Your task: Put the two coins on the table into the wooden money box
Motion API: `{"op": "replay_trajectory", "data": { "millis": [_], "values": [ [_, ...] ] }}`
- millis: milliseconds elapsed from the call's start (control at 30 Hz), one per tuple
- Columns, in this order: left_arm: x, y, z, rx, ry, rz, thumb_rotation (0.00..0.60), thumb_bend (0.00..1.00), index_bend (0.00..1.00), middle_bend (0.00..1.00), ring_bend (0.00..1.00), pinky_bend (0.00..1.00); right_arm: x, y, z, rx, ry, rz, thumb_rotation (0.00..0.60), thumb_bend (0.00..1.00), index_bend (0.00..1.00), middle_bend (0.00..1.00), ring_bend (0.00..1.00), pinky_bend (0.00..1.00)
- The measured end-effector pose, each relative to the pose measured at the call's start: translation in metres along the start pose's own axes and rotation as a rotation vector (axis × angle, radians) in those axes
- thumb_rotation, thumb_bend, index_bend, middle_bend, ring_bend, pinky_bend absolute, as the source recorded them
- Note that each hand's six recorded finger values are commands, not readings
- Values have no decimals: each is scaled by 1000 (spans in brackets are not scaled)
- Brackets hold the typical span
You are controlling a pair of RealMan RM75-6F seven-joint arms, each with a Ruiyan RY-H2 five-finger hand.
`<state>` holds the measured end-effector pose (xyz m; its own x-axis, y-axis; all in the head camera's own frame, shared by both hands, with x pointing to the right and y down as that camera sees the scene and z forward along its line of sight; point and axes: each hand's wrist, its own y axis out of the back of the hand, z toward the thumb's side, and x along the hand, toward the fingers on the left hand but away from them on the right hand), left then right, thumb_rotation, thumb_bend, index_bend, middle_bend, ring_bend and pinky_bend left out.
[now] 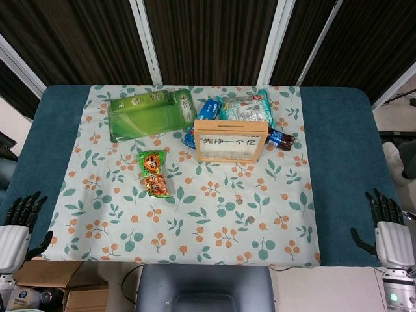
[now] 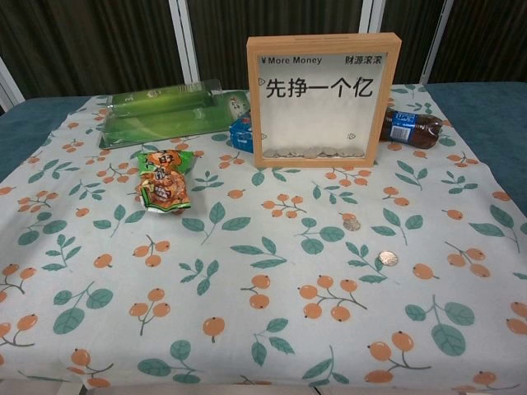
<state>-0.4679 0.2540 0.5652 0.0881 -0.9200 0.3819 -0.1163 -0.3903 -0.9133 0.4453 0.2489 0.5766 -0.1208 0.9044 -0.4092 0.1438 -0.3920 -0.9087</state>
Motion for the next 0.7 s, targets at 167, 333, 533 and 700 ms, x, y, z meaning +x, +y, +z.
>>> {"op": "replay_trajectory", "data": {
  "millis": [167,333,533,700],
  "values": [
    [1,0,-1,-7,2,-2,600,378,0,0,0,46,-2,-1,10,9,25,4,600,461,0,0,0,0],
    [1,-3,-2,-9,3,-6,600,377,0,0,0,46,-5,0,28,43,85,5,600,460,0,0,0,0],
    [0,-7,-1,-11,-2,-9,600,378,0,0,0,46,-7,0,59,125,189,0,600,460,0,0,0,0],
    [-2,-7,0,-12,-8,-6,600,378,0,0,0,46,-11,-12,82,228,264,0,600,446,0,0,0,0]
  ]
}}
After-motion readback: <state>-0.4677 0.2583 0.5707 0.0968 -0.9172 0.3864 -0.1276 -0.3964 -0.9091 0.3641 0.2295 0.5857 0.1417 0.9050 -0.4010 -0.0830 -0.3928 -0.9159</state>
